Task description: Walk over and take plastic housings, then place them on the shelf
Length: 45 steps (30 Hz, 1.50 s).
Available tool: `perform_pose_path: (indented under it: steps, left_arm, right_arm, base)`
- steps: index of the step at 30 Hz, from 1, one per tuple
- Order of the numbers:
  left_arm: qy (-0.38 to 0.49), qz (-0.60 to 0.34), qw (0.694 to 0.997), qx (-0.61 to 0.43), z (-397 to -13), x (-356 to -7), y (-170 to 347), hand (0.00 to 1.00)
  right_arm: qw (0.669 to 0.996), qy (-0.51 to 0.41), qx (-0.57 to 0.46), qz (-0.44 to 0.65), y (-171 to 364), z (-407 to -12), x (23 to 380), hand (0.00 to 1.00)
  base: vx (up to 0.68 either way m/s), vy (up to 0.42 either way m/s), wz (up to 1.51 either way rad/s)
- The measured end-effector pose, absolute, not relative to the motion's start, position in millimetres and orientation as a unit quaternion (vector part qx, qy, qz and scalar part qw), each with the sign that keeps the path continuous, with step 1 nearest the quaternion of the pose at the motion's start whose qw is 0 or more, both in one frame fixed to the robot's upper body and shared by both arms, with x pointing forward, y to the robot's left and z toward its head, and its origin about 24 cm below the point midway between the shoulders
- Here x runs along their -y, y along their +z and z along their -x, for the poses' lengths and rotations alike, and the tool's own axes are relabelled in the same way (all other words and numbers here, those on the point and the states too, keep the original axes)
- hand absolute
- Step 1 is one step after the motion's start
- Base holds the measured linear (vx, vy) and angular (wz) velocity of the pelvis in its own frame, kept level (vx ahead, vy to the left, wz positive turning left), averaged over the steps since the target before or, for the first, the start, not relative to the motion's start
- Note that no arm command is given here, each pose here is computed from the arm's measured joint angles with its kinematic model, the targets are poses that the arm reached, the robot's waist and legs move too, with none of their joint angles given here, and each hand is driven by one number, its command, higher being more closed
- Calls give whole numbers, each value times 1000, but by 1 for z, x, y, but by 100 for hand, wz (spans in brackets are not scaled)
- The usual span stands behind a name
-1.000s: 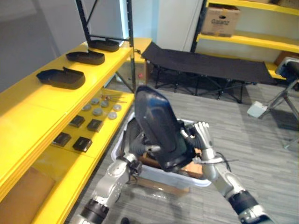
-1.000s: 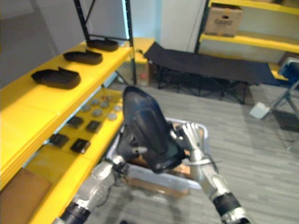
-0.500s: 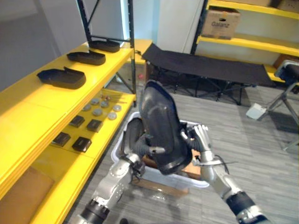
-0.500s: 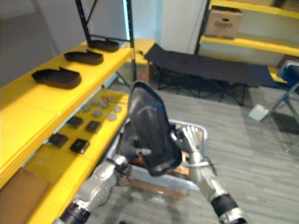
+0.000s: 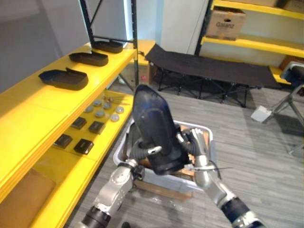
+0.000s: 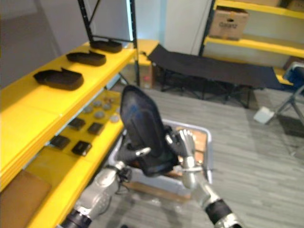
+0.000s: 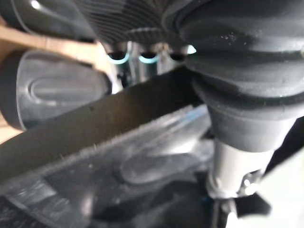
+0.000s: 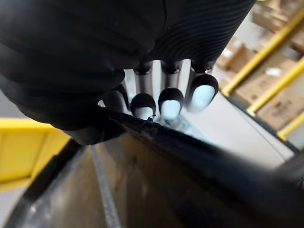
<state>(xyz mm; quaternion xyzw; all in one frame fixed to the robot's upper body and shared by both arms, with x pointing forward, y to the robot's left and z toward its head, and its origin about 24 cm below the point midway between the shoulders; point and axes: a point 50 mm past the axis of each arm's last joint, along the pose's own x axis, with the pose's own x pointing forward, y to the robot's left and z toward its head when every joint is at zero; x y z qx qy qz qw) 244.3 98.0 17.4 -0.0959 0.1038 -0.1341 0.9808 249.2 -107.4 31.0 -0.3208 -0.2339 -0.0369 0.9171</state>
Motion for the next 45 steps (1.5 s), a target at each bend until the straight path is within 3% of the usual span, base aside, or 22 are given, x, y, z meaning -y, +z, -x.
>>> perform_pose_path:
  steps: [6,7,12,16,20,25,33,39,42,45]
  left_arm:
    - [-90,151,979,-100,-241,-101,14,100]
    - [-89,168,977,-97,-241,-101,15,100]
    - [-86,265,955,-99,-242,-99,17,100]
    - [-77,272,957,-67,-244,-103,23,100]
    - [-73,219,973,26,-249,-112,58,100]
    - [-29,166,969,181,-245,-130,116,100]
    - [133,34,952,273,-233,-180,134,100]
    - [163,-18,953,253,-221,-192,123,100]
    - [181,-19,954,237,-214,-200,116,100]
    - [191,40,958,209,-207,-202,104,100]
  right_arm:
    - [934,-27,224,275,27,-241,96,100]
    - [938,-26,228,259,28,-240,95,0]
    - [948,1,236,216,29,-231,93,0]
    - [952,16,230,203,26,-223,89,0]
    - [954,25,248,167,45,-221,87,0]
    - [957,77,266,80,80,-224,93,0]
    - [939,-37,340,-24,134,-231,163,0]
    - [945,-79,283,-142,110,-220,188,0]
    - [959,-89,209,-167,80,-216,199,0]
    - [973,-137,89,-161,29,-200,212,0]
  base:
    - [0,0,-1]
    - [0,0,0]
    - [0,0,0]
    - [0,0,0]
    - [0,0,0]
    - [-5,1,-7]
    - [-34,-5,-6]
    - [2,-2,-9]
    - [-1,-1,-1]
    - [-13,-3,-6]
